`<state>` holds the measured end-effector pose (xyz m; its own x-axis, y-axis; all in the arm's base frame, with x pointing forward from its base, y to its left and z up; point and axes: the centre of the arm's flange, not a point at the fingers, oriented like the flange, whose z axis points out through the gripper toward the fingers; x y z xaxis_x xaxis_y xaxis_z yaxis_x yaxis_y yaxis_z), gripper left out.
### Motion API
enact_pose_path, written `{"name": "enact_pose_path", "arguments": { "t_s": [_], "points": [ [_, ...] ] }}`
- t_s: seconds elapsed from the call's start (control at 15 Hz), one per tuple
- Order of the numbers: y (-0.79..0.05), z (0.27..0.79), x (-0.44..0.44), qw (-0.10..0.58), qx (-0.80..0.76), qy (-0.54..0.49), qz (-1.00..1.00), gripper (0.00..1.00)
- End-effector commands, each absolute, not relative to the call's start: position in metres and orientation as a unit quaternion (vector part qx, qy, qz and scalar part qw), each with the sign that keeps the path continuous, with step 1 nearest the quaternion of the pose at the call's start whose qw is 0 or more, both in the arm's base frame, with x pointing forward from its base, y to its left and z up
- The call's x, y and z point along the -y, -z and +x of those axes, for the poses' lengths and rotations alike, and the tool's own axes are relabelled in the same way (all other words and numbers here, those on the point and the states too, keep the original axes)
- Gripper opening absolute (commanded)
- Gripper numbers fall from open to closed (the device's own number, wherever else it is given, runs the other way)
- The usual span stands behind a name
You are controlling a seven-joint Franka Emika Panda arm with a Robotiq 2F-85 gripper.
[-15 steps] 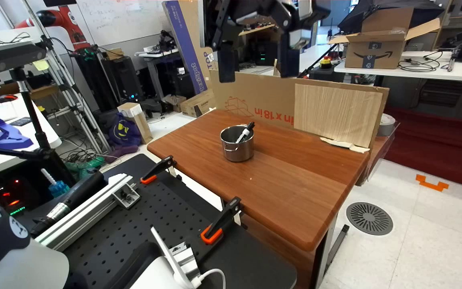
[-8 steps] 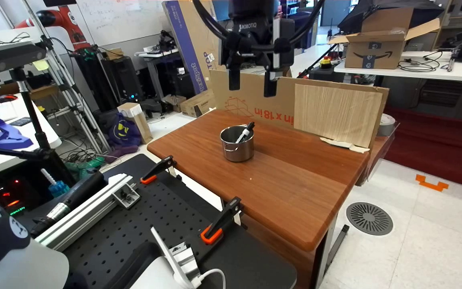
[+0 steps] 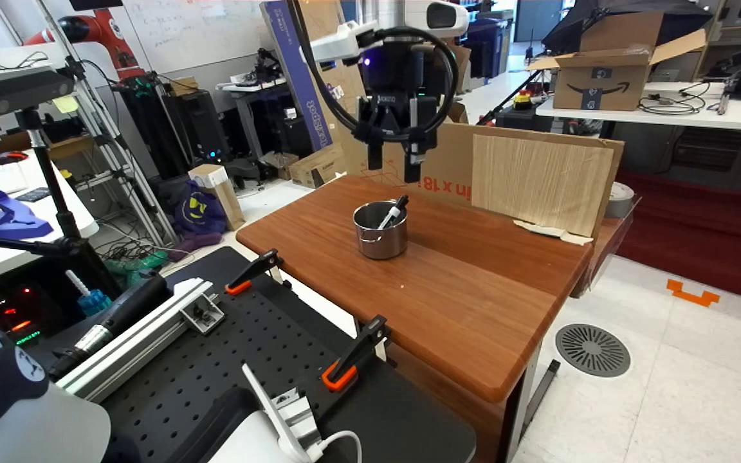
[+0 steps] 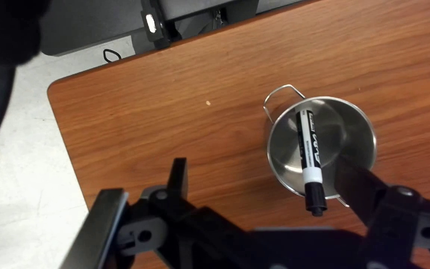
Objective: Take the marker from the silver pot and put it on the table
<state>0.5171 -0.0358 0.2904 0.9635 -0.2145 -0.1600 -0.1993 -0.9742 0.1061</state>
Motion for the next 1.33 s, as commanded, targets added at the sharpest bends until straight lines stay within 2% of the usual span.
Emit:
{"name": "enact_pose_path", "arguments": {
  "t_s": [0.0, 0.6, 0.67, 0.73, 0.87, 1.27],
  "points": [
    [-0.268, 0.542, 0.023, 0.037, 0.127, 0.076, 0.988, 1.0],
    [-0.221, 0.576, -0.001, 0.03, 0.14, 0.069, 0.987, 1.0],
    [-0.219, 0.579, -0.002, 0.032, 0.14, 0.069, 0.987, 0.97],
    [-0.216, 0.58, -0.003, 0.033, 0.14, 0.068, 0.987, 0.73],
    [-0.213, 0.581, -0.005, 0.035, 0.137, 0.07, 0.987, 0.71],
    [-0.214, 0.582, -0.006, 0.032, 0.132, 0.072, 0.988, 0.25]
  ]
}}
